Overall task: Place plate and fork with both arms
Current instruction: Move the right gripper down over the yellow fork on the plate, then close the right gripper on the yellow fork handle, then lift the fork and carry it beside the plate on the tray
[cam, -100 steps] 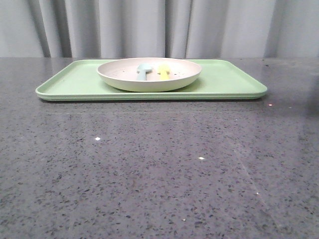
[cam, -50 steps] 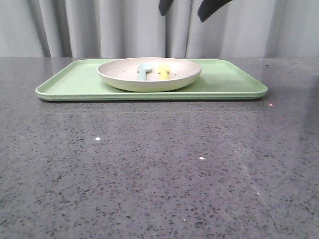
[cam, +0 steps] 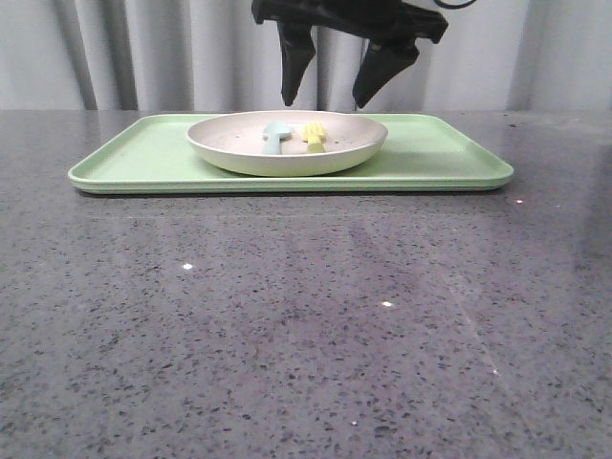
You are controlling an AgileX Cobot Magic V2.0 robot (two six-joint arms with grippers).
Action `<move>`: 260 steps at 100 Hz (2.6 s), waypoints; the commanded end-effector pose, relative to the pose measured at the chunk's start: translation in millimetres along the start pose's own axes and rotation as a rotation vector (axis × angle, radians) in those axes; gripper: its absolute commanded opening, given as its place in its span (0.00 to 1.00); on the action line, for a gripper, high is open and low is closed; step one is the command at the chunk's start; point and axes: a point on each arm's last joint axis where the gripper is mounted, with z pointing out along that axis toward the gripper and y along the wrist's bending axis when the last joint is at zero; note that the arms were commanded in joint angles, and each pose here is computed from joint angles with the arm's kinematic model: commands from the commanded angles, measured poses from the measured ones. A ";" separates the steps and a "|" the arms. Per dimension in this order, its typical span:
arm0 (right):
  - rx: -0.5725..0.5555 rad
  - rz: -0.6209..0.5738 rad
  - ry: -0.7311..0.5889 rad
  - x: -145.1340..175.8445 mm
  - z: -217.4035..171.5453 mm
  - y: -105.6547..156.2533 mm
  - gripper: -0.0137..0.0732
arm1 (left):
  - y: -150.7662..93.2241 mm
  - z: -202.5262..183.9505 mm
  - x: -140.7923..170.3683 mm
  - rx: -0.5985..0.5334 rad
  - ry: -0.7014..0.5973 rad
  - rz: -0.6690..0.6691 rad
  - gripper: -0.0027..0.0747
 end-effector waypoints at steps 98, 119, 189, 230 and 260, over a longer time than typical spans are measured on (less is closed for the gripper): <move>0.029 -0.014 -0.068 -10.7 2.7 -1.9 0.80 | -2.4 -5.5 -12.1 0.016 -0.083 -0.022 0.44; 0.030 -0.013 -0.061 -9.9 5.6 -2.2 0.80 | -2.4 -5.5 -12.1 0.016 -0.083 -0.022 0.44; 0.040 -0.008 -0.001 -3.5 18.2 -3.9 0.48 | -2.4 -5.5 -12.1 0.016 -0.083 -0.022 0.44; 0.040 -0.008 -0.001 -3.5 18.2 -3.9 0.09 | -2.4 -5.4 -12.0 0.016 -0.082 -0.022 0.44; 0.036 -0.008 -0.019 -10.6 4.1 -1.5 0.08 | -2.4 -5.4 -12.0 0.016 -0.082 -0.022 0.44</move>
